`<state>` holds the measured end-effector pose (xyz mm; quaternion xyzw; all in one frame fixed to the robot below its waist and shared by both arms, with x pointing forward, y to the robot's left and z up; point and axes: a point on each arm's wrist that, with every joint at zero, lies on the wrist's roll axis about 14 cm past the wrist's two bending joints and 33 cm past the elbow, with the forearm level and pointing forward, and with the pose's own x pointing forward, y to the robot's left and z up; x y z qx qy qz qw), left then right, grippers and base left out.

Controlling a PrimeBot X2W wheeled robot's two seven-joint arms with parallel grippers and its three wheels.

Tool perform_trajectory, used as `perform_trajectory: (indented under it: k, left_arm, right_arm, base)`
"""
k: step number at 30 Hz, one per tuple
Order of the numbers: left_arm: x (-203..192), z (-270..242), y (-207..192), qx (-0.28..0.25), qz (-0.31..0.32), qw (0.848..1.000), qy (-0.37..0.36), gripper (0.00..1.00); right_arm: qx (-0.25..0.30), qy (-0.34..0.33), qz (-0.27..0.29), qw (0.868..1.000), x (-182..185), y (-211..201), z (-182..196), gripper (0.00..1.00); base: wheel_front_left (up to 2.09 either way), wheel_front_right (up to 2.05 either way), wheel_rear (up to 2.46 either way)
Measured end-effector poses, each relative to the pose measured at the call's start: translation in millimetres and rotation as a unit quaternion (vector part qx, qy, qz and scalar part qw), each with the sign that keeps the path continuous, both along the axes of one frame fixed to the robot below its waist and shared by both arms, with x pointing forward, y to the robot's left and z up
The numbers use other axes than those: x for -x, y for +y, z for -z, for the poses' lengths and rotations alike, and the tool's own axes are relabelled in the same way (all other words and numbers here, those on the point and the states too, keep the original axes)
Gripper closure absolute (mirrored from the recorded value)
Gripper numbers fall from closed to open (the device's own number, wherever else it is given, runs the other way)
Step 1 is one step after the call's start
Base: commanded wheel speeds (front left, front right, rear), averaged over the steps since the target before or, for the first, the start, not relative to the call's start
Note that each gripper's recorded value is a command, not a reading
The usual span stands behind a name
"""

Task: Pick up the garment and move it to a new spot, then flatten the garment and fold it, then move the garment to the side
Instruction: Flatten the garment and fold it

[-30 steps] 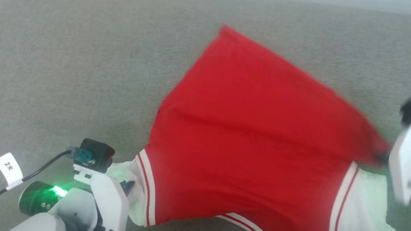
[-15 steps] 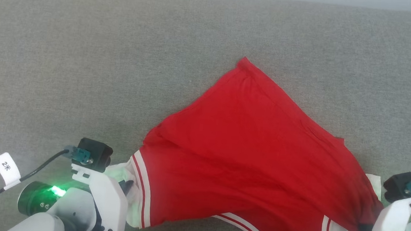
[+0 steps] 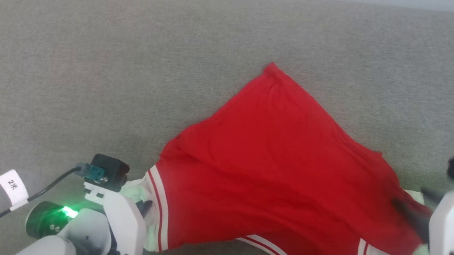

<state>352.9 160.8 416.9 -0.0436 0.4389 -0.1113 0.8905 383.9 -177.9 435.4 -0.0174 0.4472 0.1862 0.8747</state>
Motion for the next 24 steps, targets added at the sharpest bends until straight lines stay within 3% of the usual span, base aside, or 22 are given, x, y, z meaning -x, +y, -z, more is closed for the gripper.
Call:
perform_trajectory:
  k: [7,11,18,24]
  left_arm:
    - [1,0,0,0.002,-0.003,1.000,-0.002,1.00]
    - [3,2,0,0.007,-0.006,1.000,0.001,1.00]
    - [6,5,5,0.006,-0.017,1.000,0.001,1.00]
    - [10,8,11,0.005,-0.031,0.999,0.007,1.00]
  right_arm:
    - [-0.010,-0.122,-0.056,0.991,-60,38,-48,0.00]
    - [-0.030,-0.159,-0.089,0.983,-97,75,-51,0.00]
    - [-0.026,-0.156,-0.149,0.976,-146,130,-24,0.00]
    - [0.013,-0.085,-0.196,0.977,-161,164,22,0.00]
  base:
    - [0.00,0.00,0.00]
    - [0.00,0.00,0.00]
    - [0.00,0.00,0.00]
    - [0.00,0.00,0.00]
